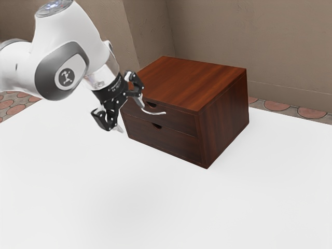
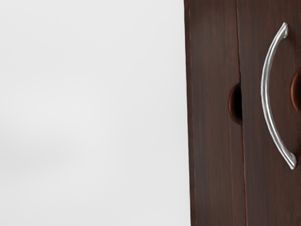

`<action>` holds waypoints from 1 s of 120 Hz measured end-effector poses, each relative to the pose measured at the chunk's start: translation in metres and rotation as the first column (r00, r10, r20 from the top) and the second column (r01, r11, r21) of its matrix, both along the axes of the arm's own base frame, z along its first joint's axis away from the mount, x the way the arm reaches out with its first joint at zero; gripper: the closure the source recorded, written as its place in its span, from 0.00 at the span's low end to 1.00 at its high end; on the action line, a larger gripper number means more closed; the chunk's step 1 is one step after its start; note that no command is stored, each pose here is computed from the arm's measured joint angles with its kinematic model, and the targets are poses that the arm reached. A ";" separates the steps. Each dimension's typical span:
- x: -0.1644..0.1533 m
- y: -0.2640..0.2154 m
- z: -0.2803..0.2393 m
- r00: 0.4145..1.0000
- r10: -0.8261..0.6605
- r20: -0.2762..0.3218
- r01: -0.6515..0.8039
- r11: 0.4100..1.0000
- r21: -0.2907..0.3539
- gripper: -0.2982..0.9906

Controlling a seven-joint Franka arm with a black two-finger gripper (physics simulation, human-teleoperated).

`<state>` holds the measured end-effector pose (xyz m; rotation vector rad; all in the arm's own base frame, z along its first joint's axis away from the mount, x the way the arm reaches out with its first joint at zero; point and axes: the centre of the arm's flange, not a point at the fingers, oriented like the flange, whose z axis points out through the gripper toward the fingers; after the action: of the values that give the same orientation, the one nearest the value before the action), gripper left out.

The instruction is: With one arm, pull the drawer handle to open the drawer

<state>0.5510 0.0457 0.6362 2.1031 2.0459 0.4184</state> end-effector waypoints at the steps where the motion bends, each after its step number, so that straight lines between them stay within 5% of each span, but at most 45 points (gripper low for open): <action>1: 0.001 0.000 -0.001 1.000 0.000 0.001 0.000 1.000 0.000 0.26; 120: 0.067 0.050 -0.051 0.991 0.053 0.126 -0.056 0.998 0.018 0.27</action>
<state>0.6184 0.0961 0.5849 1.9821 2.0396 0.5686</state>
